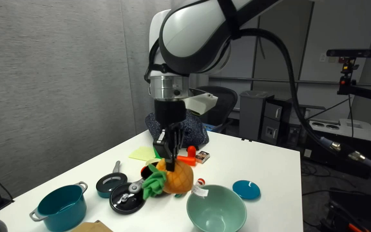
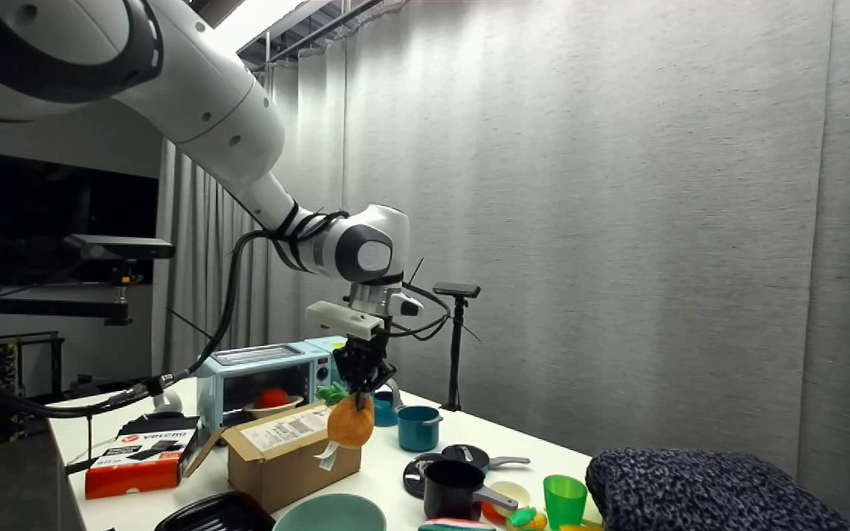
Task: Move the pineapple from the pot to the bowl
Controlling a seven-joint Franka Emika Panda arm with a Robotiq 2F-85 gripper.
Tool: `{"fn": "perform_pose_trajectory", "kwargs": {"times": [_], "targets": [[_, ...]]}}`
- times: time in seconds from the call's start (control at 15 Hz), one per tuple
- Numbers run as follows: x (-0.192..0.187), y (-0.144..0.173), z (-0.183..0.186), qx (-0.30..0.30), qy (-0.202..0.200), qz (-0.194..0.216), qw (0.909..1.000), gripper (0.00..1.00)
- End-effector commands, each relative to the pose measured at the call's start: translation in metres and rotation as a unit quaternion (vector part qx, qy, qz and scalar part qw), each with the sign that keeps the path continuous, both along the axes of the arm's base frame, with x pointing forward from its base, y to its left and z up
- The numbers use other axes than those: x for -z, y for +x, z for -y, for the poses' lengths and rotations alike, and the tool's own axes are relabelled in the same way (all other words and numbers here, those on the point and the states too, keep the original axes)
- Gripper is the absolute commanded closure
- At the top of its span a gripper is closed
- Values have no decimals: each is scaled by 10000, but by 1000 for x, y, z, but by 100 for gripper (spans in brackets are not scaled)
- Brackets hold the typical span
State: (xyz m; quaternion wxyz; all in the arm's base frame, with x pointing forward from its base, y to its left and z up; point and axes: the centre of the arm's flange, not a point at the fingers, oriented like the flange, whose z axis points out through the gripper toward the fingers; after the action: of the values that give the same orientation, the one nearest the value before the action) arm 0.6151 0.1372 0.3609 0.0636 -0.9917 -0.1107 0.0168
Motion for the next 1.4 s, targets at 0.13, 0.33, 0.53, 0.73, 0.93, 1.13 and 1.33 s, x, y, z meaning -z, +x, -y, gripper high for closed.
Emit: {"fn": "perform_pose_trajectory", "kwargs": {"times": [0.13, 0.33, 0.53, 0.73, 0.93, 1.13, 1.33], "targets": [[33, -42, 34, -314, -266, -357, 9985, 98], [55, -47, 45, -260, -301, -542, 9977, 98], [75, -51, 53, -158, -350, -600, 9975, 98], [86, -53, 62, -158, -387, -598, 9973, 98], [88, -81, 100, -145, -455, -710, 9963, 64], [92, -97, 132, -66, -518, -805, 9954, 43], [89, -110, 159, 106, -498, -760, 9958, 19]]}}
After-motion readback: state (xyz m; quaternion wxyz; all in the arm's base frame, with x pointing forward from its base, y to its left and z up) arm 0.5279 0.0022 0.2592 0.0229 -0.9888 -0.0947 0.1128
